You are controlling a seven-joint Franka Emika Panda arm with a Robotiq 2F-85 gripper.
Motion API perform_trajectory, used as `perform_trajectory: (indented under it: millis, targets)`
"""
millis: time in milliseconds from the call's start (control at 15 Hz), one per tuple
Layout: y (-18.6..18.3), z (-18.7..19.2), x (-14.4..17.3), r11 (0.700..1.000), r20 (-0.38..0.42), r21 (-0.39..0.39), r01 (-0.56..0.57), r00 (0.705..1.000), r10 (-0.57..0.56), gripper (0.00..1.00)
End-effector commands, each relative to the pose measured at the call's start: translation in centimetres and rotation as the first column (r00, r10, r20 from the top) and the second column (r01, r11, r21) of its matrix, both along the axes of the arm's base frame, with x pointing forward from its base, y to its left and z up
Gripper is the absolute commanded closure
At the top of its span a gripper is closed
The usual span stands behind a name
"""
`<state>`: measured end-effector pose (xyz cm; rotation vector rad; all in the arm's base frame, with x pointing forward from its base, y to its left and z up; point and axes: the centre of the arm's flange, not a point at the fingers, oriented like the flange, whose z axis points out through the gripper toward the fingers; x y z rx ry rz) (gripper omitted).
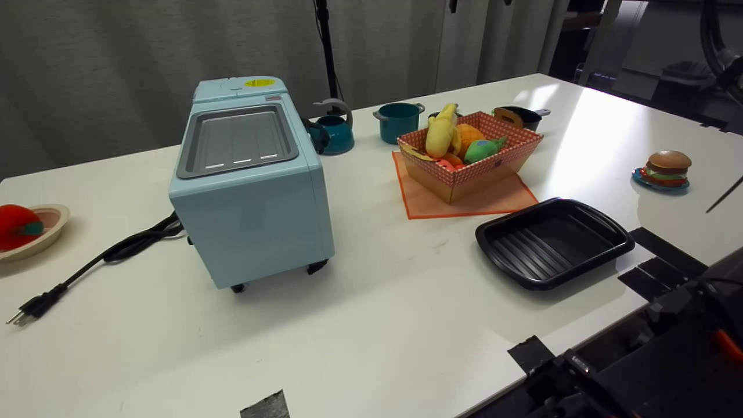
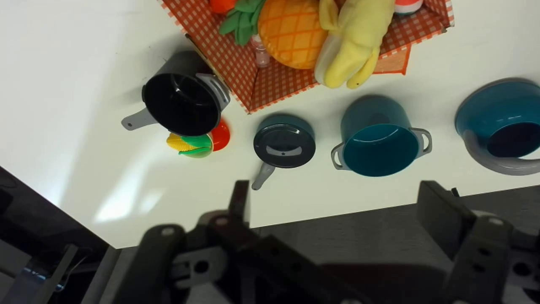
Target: Pick up the banana and avocado plush toy and put it in the basket
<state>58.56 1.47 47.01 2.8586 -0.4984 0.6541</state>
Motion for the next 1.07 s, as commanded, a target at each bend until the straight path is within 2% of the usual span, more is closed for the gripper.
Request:
perform_trajectory:
  millis: [0, 133, 200, 1000]
  targets:
    - [0.27, 0.82, -0.52, 0.999, 0.042, -0.024, 0.025, 0.999, -0.024, 0.0]
    - [0.56, 1.16, -0.93, 0.999, 0.037, -0.03, 0.028, 0.999, -0.027, 0.0]
    - [0.05, 0.49, -0.12, 1.0, 0.018, -0.015, 0.015, 1.0, -0.014, 0.0]
    - [0.15, 0.81, -0.23, 1.0, 0.024, -0.016, 0.014, 1.0, -0.013, 0.0]
